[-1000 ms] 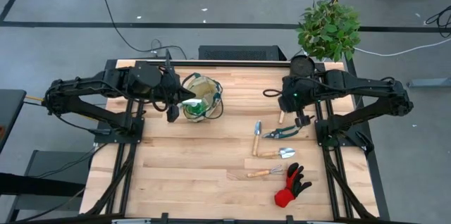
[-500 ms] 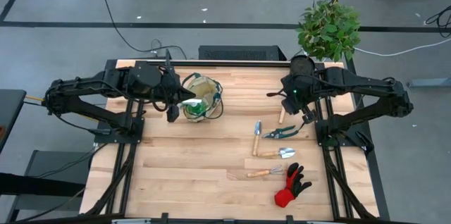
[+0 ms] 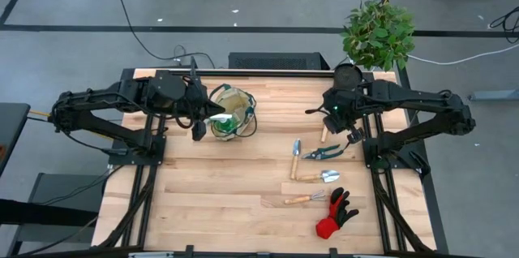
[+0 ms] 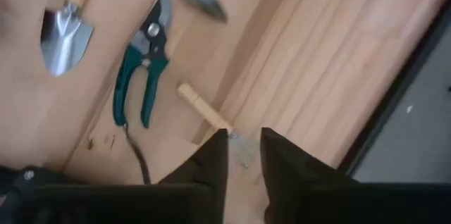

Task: Pick & Place Garden tools in Gardening bag
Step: Put the top brown hand rake into the gardening bag

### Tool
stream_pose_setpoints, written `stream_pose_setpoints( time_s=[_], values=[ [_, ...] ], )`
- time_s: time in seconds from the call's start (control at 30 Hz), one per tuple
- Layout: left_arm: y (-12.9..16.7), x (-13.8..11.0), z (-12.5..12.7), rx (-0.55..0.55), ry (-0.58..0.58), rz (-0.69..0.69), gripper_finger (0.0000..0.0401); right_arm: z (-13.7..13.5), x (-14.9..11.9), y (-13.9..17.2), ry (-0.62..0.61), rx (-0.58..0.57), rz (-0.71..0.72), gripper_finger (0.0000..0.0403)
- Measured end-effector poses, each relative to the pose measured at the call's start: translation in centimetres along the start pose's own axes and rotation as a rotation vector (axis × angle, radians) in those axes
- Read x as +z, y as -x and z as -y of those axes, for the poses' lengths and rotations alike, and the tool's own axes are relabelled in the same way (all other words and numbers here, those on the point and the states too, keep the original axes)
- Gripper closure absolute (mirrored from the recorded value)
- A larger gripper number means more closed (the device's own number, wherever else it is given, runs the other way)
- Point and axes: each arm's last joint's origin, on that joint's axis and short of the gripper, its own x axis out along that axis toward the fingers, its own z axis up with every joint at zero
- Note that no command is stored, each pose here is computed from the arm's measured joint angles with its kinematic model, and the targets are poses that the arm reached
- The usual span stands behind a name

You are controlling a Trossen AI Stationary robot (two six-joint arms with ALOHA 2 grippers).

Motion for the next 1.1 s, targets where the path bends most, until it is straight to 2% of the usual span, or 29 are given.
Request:
stream_pose_setpoints(
  time_s=[0.27,0.47,0.7,0.93,1.1],
  values=[
    [0.0,0.0,0.0,0.0,-0.006,-0.001,0.0385,-0.9,-0.4,-3.8,0.056,0.047,-0.055,0.0228],
    [0.0,0.0,0.0,0.0,-0.008,-0.001,0.0385,-1.3,-0.6,-5.6,0.156,0.05,-0.062,0.019],
    [0.0,0.0,0.0,0.001,-0.008,-0.001,0.0385,-1.6,-0.8,-6.8,0.217,0.054,-0.064,0.0179],
    [0.0,0.0,0.0,0.001,-0.026,-0.001,0.0385,-0.8,-1.4,-7.1,0.182,0.044,-0.061,0.0179],
    [0.0,0.0,0.0,0.001,-0.033,-0.001,0.0385,-0.1,-1.8,-7.3,0.2,0.061,-0.038,0.0179]
  ],
)
